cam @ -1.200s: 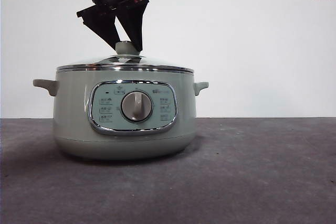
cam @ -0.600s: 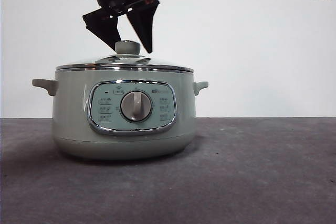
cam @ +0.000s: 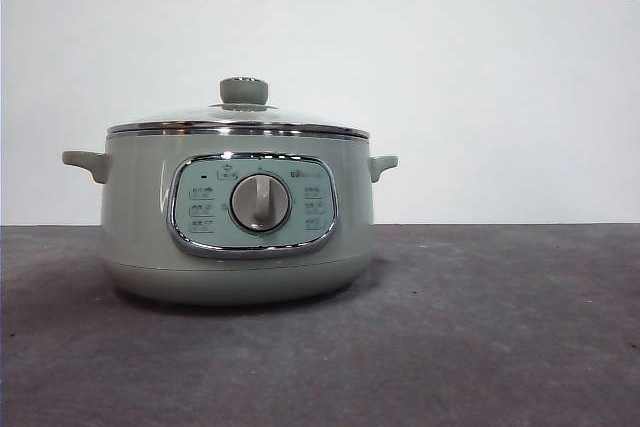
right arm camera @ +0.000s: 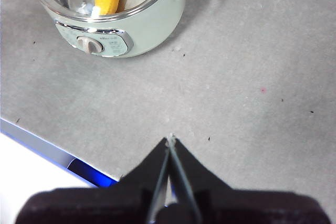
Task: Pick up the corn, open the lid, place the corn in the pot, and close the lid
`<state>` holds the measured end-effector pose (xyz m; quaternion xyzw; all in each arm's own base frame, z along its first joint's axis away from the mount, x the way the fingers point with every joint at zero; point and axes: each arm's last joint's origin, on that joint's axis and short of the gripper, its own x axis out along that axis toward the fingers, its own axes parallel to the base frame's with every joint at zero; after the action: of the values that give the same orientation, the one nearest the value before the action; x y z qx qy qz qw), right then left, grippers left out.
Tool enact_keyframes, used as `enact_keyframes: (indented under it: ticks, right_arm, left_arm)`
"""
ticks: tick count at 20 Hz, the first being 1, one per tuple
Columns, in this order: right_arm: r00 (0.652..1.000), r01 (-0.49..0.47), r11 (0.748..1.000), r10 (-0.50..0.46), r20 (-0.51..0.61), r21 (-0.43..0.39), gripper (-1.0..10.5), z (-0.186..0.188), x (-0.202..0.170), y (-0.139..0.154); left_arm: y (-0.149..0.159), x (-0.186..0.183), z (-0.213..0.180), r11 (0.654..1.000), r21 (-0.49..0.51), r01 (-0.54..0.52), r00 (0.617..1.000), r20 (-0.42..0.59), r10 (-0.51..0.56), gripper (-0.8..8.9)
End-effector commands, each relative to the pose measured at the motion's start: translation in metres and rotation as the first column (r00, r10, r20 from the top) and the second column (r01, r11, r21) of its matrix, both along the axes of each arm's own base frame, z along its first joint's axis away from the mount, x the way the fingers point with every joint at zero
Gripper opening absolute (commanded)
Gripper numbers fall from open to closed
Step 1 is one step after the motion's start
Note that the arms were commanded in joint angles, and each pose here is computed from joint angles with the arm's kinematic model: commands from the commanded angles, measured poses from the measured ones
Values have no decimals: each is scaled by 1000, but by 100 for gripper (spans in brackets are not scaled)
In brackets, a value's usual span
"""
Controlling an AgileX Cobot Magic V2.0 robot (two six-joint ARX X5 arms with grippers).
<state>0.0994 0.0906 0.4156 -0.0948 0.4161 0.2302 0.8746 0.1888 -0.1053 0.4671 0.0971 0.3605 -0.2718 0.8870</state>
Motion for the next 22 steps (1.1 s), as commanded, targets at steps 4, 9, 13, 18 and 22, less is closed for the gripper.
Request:
enact_keyframes:
  ticks: [4,9,13,18,22]
  right_arm:
    - [1000,6,1000,-6,-26,-17,1,-3,-1,-1]
    - [1000,6,1000,-6,-26,-17,1,-3,-1,-1]
    - [1000,14,1000,-14,-19,-24,1,-3,-1,-1]
    - [1000,15,1000,-16,-17,-25,1,-3,-1,-1]
    - [1000,15,1000,-16,-17,-25,1,-3,-1,-1]
  left_arm:
    - [24,-44,22,997,-75,-1,995,104,9,0]
    - [30,-47,25,997,76,-33,976,216,16,-1]
    - [45,-44,19,943,184,-277,945,232,232,-2]
    - [77,-61,-9,881,183,-437,889,234,393,-2]
    - [93,-64,-98,856,-75,-511,742,463,484,-2]
